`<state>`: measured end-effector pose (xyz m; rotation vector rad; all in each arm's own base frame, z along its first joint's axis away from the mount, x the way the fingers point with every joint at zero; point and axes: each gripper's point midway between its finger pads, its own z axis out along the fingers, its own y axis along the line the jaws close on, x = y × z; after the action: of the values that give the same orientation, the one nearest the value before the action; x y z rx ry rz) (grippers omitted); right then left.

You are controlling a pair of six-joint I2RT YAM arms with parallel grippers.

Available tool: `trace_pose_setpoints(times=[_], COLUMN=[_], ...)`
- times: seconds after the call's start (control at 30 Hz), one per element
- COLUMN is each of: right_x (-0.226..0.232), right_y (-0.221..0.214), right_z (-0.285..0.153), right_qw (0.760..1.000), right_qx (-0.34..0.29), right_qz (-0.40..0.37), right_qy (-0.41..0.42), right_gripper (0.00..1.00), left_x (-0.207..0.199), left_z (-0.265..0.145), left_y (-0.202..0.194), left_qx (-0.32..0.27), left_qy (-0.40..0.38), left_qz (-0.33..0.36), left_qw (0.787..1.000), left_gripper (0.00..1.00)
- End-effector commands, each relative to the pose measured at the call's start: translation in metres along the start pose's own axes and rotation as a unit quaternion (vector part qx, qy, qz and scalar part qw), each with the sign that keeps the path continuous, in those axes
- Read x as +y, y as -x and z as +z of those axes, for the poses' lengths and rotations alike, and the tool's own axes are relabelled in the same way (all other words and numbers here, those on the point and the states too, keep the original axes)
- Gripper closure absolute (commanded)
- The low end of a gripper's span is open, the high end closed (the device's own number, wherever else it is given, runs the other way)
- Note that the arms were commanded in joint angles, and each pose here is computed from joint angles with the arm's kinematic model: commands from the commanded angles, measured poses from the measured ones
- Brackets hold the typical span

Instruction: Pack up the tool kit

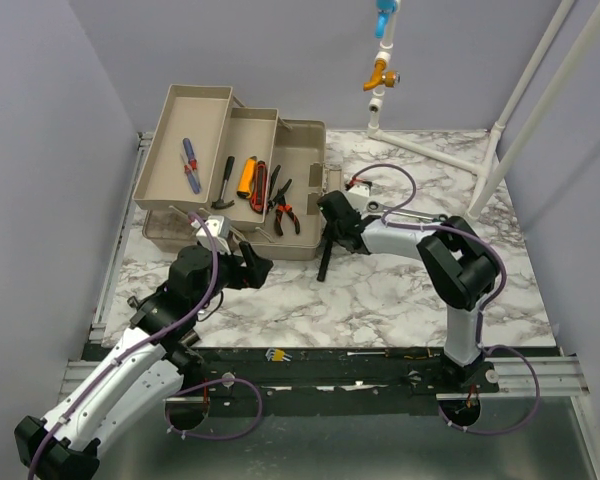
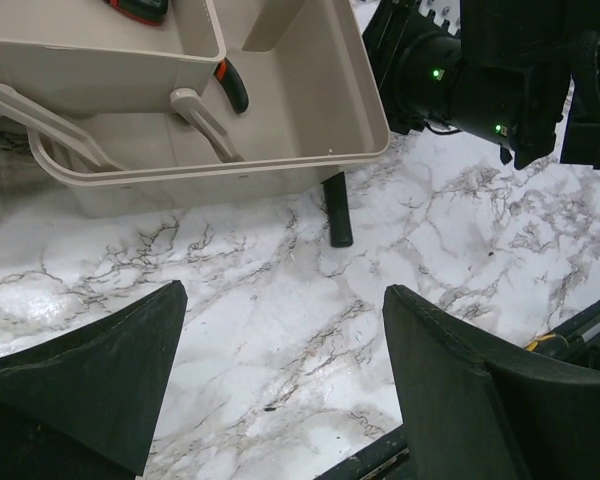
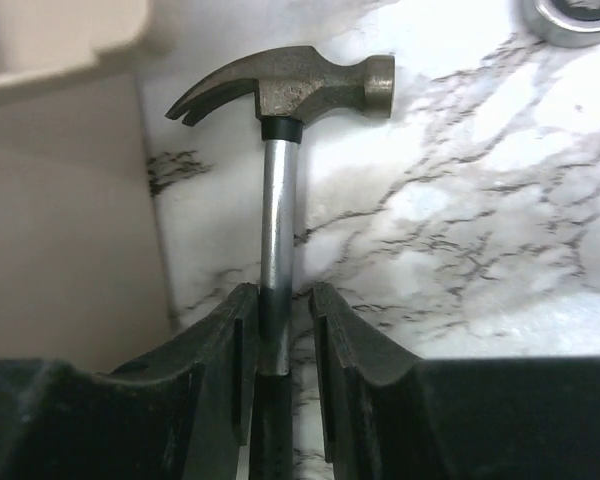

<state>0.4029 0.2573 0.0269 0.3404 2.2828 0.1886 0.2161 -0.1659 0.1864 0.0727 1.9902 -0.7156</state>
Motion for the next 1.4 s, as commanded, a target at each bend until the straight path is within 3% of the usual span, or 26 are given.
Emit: trace_pose_setpoints(times=[0.0, 0.1, 0.27, 0.67, 0.97, 1.07, 1.2, 1.37], right_x=[-0.066, -0.075, -0.073, -0.053, -0.033, -0.008, 0.02, 0.072], right_y=[-0.02, -0.019, -0.028, 0.005, 0.027, 0.046, 0.069, 0.104], right_z=[-0.007, -0.021, -0.041, -0.106, -0.145, -0.162, -0.167, -0.173], right_qw=[0.99, 0.99, 0.996, 0.998, 0.983, 0.97, 0.966, 0.951], right_qx=[0.004, 0.002, 0.022, -0.015, -0.052, -0.07, -0.075, -0.085], right_qz=[-0.075, -0.079, -0.064, 0.017, 0.089, 0.087, 0.068, 0.073], right_qy=[-0.118, -0.115, -0.065, 0.052, 0.154, 0.217, 0.237, 0.288], right_gripper=[0.69, 0.76, 0.99, 0.99, 0.99, 0.99, 0.99, 0.99], left_x=[-0.006, -0.01, -0.033, -0.068, -0.111, -0.105, -0.061, -0.019], left_z=[-0.001, 0.005, 0.01, 0.016, 0.011, 0.003, -0.006, -0.033], left_y=[-0.011, -0.021, -0.032, -0.046, -0.037, -0.015, 0.02, 0.07], left_qx=[0.024, 0.049, 0.066, 0.095, 0.098, 0.056, 0.018, -0.006], left_qy=[-0.016, -0.021, -0.048, -0.084, -0.172, -0.149, -0.016, 0.101], left_qz=[0.003, 0.005, 0.012, 0.026, -0.036, -0.046, -0.022, 0.018], left_qw=[1.0, 0.999, 0.997, 0.992, 0.98, 0.986, 0.999, 0.995], left_gripper=[0.19, 0.2, 0.2, 0.21, 0.21, 0.19, 0.18, 0.17])
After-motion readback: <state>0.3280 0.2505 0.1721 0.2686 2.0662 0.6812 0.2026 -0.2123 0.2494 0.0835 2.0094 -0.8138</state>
